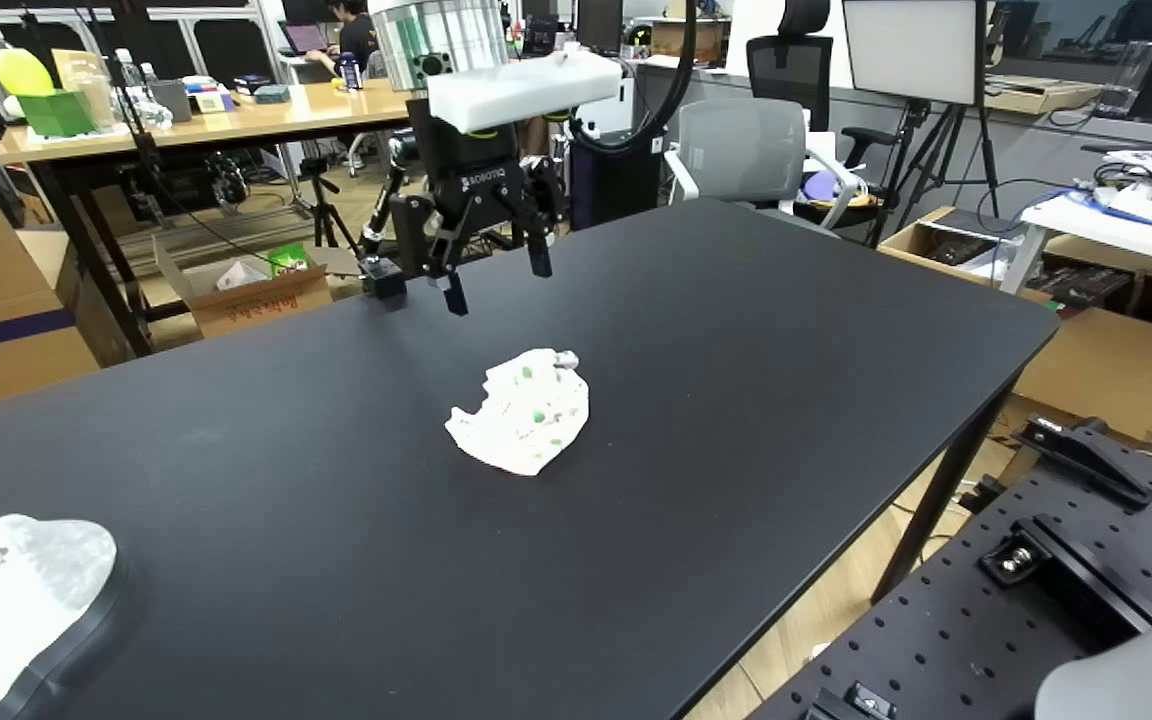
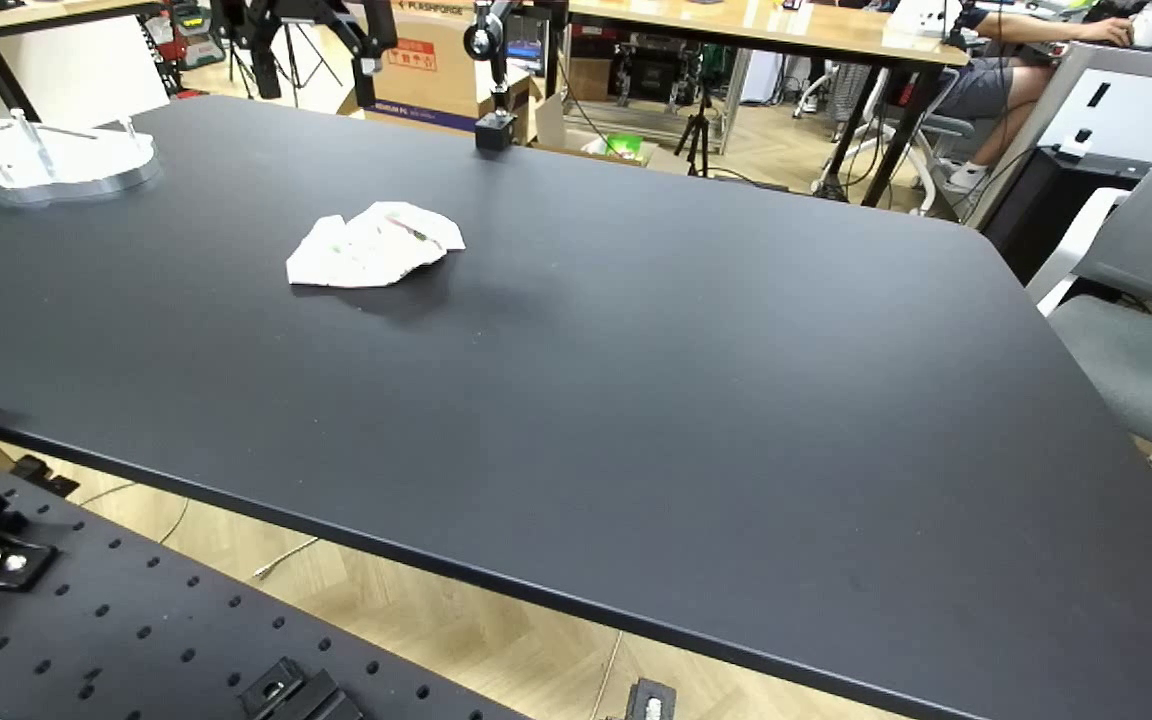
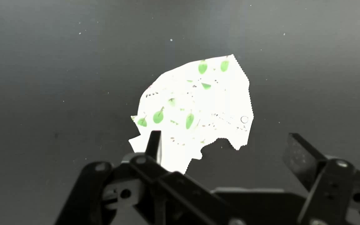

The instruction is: Take the white cloth from the black hanger and place it on the table

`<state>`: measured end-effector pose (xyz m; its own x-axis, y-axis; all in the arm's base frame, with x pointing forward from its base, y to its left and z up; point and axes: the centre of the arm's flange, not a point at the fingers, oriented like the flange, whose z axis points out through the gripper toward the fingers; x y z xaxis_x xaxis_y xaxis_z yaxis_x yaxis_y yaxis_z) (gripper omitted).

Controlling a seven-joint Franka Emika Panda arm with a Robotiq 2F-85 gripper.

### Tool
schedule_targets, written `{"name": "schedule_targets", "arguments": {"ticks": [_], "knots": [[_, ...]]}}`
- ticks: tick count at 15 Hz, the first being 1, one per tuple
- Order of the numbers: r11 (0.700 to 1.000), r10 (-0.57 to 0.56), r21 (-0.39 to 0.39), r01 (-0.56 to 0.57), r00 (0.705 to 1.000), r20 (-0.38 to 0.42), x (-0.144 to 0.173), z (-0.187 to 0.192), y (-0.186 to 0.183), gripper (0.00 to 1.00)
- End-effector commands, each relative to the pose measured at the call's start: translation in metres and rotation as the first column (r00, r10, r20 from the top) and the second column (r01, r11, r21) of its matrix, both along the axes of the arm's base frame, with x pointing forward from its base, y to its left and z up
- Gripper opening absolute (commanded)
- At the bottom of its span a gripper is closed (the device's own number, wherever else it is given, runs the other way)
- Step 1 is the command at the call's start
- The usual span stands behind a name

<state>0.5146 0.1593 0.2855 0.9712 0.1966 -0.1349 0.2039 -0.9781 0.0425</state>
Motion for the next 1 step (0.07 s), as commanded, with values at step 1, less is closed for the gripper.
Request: {"name": "schedule_targets", "arguments": {"ticks": [1], "knots": [[1.000,0.000,0.000,0.000,1.000,0.000,0.0000,0.0000,0.0000,1.00]]}}
